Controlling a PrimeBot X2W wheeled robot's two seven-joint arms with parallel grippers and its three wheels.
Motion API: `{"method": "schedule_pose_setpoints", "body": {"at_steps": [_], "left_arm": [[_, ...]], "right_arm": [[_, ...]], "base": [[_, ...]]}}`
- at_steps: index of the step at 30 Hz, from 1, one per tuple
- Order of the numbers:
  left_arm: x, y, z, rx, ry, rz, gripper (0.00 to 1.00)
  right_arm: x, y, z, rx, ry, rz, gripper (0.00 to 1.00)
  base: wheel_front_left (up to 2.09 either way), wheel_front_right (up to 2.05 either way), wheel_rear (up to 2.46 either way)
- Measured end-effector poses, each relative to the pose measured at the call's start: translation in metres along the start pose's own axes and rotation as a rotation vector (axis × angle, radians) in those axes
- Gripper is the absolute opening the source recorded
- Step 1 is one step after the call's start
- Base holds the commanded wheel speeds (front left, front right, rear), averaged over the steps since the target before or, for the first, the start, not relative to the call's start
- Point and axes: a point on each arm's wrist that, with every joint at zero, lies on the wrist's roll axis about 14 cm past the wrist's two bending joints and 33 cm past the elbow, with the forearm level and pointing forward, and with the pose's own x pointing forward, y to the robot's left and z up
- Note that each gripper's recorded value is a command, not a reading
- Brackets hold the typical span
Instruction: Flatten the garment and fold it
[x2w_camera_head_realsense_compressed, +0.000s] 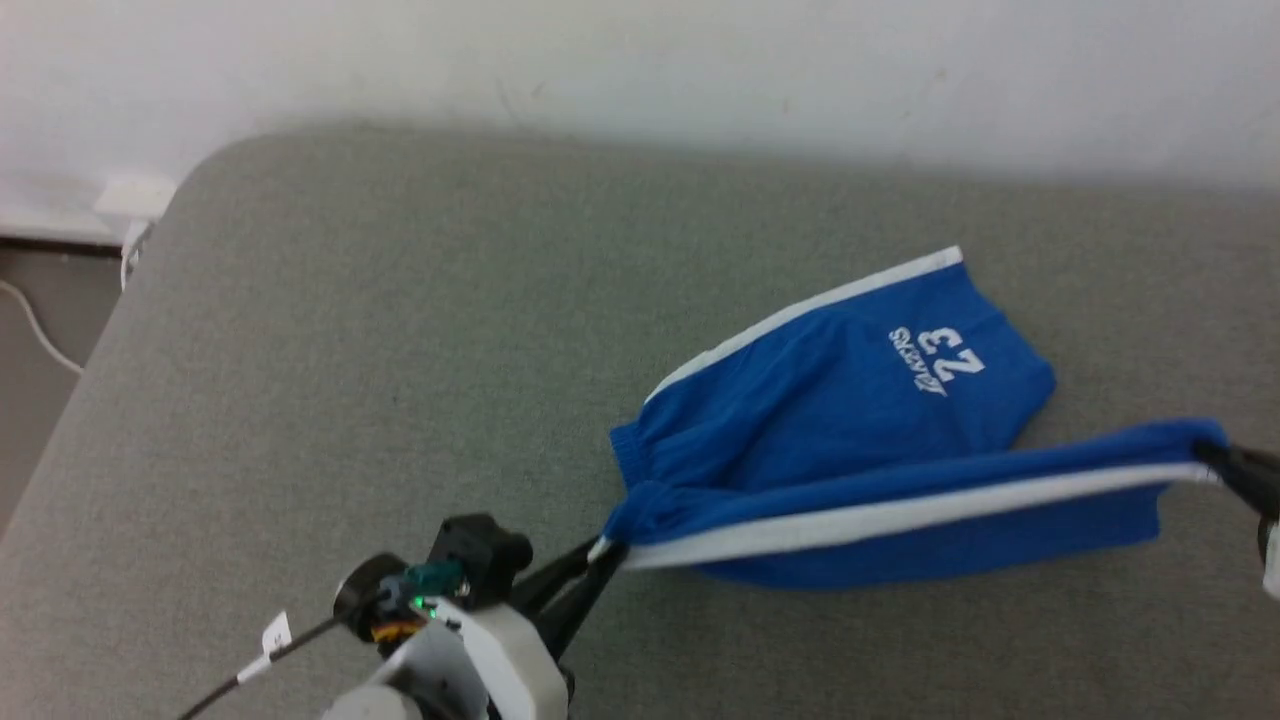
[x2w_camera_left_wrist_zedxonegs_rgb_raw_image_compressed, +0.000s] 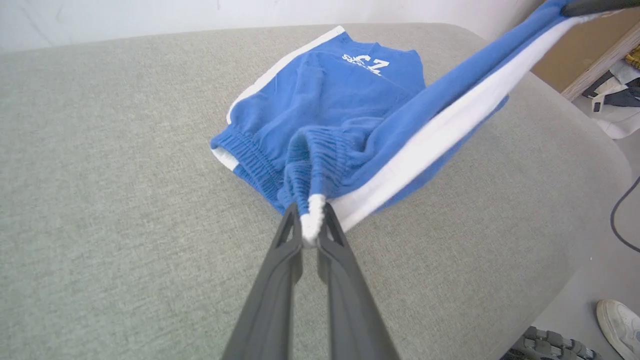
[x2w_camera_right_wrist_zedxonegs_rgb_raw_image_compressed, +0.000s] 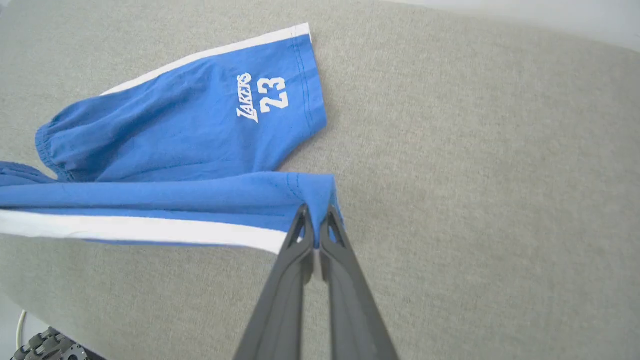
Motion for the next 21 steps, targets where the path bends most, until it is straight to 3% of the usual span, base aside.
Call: {"method": "schedule_pose_setpoints", "body": {"at_steps": [6,10,21], "left_arm": [[0.025,0.021,0.017,0.014,-0.027,0.023,0.0],[0.044,0.031,0.02,0.011,-0.016,0.027,0.0],[0.08,0.052,-0.003,-0.022,0.082,0.047,0.0]], "right_arm": [[0.054,0.011,0.03,0.026,0.049,0.062,0.0],[0.092,0.007,0.041,-0.004,0.108,0.037,0.0],[0.182,0.01,0.043,-0.097,0.215,0.003,0.0]], "base": [[0.0,0.0,0.0],[0.0,0.0,0.0],[0.0,0.0,0.0]]}}
